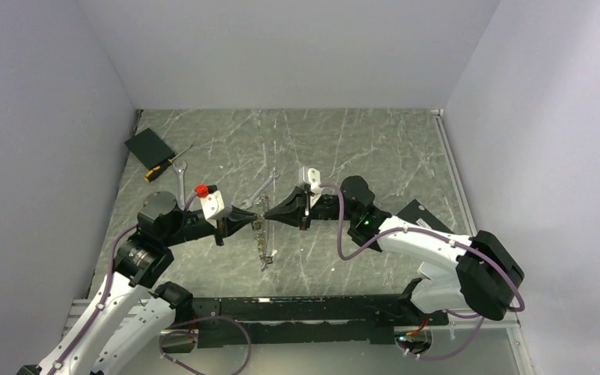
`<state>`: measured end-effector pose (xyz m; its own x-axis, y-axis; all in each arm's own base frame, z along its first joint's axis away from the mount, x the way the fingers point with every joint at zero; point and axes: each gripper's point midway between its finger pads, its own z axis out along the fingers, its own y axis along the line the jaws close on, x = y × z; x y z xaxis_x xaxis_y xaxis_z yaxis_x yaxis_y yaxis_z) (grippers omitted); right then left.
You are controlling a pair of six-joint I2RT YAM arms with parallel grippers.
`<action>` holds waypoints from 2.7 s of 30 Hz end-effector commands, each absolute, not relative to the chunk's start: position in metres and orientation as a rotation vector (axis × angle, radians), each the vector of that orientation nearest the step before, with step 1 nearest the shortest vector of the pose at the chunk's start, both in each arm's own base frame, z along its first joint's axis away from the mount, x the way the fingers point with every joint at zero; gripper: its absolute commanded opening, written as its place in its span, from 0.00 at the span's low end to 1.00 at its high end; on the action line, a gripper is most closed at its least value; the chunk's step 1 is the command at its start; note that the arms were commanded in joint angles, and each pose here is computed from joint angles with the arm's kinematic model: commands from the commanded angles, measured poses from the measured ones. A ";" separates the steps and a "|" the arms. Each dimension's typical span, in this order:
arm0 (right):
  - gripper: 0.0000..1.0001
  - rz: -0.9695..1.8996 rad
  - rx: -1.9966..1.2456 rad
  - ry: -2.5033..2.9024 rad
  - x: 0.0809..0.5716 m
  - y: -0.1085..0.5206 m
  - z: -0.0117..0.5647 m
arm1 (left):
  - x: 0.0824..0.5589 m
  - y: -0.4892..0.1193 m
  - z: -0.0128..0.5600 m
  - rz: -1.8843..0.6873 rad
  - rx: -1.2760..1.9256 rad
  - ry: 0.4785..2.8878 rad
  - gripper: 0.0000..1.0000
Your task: Put the keys on the keyring
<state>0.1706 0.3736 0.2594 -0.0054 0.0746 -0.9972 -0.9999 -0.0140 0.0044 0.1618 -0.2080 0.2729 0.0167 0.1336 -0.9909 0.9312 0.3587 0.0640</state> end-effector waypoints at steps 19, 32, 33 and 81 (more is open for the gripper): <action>0.00 1.283 -0.924 1.046 0.190 0.361 0.335 | 0.163 -0.211 0.283 -0.845 1.057 1.390 0.00; 0.00 1.346 -0.843 1.132 0.199 0.367 0.351 | 0.169 -0.211 0.280 -0.830 1.042 1.415 0.00; 0.00 1.351 -0.837 1.140 0.200 0.367 0.350 | 0.170 -0.211 0.280 -0.829 1.041 1.416 0.00; 0.00 1.381 -0.843 1.736 0.223 0.396 0.288 | 0.172 -0.203 0.253 -0.602 1.131 1.125 0.59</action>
<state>0.2158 0.3946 0.2499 -0.5937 -0.1025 -0.7982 -0.7940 0.2360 0.5603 0.1850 -0.1959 0.2387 0.2959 0.1759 -0.9389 0.8349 0.4299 0.3437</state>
